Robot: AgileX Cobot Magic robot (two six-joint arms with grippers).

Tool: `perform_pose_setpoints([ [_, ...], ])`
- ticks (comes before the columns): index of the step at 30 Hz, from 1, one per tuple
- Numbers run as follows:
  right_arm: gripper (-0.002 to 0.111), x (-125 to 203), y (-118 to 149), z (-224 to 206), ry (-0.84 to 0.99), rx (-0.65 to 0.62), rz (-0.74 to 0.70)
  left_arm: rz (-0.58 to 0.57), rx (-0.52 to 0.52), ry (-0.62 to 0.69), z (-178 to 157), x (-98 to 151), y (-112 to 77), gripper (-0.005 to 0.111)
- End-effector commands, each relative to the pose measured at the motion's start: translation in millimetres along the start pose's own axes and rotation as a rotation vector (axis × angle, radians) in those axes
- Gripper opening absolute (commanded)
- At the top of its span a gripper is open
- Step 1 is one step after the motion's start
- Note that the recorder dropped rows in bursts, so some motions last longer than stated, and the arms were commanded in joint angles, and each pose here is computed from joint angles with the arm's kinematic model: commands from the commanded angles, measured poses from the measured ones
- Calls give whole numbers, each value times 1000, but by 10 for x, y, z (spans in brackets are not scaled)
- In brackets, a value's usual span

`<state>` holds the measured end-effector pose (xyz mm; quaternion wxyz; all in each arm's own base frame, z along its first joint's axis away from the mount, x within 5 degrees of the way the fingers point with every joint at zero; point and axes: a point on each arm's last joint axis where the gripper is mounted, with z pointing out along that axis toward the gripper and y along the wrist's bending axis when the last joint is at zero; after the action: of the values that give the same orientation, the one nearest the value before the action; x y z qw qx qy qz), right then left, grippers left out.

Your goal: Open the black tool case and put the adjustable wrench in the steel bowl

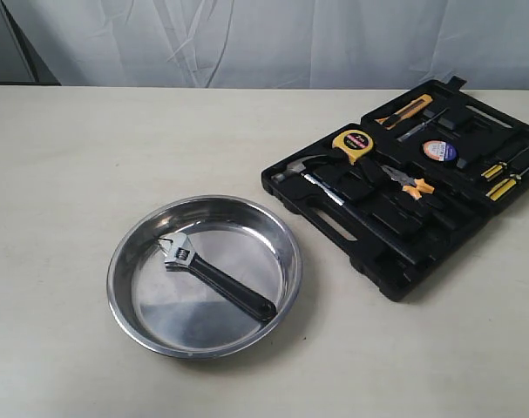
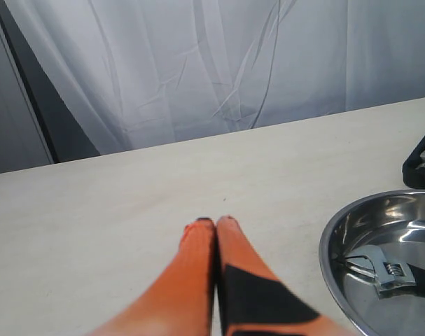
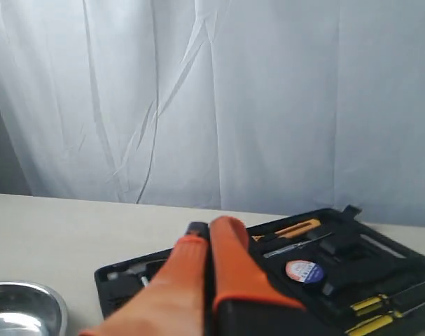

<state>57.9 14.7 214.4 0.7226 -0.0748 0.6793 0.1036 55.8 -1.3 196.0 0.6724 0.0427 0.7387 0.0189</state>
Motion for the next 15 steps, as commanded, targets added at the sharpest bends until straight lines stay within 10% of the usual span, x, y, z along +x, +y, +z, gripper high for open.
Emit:
perform_pose_setpoints([
  [1, -1, 143, 9, -42, 125, 18, -92, -9, 4, -3, 1, -10, -2, 0],
  [15, -1, 224, 42, -56, 214, -18, -75, -9, 4, -3, 1, -10, -2, 0],
])
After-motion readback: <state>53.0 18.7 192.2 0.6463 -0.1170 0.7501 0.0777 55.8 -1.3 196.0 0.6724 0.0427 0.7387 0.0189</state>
